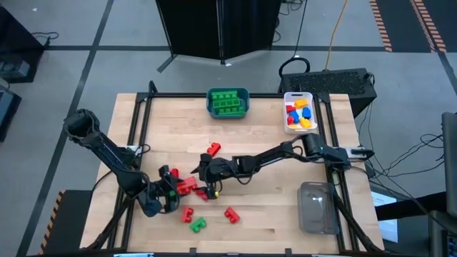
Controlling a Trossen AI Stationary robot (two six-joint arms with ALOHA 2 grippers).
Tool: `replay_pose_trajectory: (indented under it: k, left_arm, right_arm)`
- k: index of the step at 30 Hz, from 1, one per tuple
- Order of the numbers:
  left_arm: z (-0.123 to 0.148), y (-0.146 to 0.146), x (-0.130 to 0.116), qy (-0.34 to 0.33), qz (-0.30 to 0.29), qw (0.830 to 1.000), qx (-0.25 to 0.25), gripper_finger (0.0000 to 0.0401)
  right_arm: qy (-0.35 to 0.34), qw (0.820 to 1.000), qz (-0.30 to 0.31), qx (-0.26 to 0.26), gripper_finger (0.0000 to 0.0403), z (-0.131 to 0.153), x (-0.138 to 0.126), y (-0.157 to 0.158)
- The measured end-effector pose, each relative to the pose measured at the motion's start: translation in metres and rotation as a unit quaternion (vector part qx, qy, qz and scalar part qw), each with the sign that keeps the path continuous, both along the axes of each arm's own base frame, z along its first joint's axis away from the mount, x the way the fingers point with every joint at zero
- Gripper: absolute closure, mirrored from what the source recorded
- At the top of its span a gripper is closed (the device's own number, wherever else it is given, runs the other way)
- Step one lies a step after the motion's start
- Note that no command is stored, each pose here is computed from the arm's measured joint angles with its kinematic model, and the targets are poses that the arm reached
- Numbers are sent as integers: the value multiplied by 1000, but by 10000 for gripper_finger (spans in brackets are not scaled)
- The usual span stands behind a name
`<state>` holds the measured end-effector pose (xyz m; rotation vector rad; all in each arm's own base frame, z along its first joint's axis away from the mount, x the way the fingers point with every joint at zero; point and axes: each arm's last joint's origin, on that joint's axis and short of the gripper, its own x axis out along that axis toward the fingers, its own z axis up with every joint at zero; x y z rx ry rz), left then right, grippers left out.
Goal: Sort blocks by size
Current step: Put the three stud red game piece into the blue bin
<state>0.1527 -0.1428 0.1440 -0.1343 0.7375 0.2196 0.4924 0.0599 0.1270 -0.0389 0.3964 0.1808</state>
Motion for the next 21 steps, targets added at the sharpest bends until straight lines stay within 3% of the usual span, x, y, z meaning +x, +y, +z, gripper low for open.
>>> replay_pose_trajectory:
  k: [10, 21]
  left_arm:
    - [-4, 9, -2, 39, 22, 999, 15, 141]
    - [-17, 18, 4, 98, 38, 994, -22, 149]
  right_arm:
    - [28, 1000, -12, -7, 87, -4, -1, -11]
    - [89, 996, -25, 16, 87, -11, -7, -9]
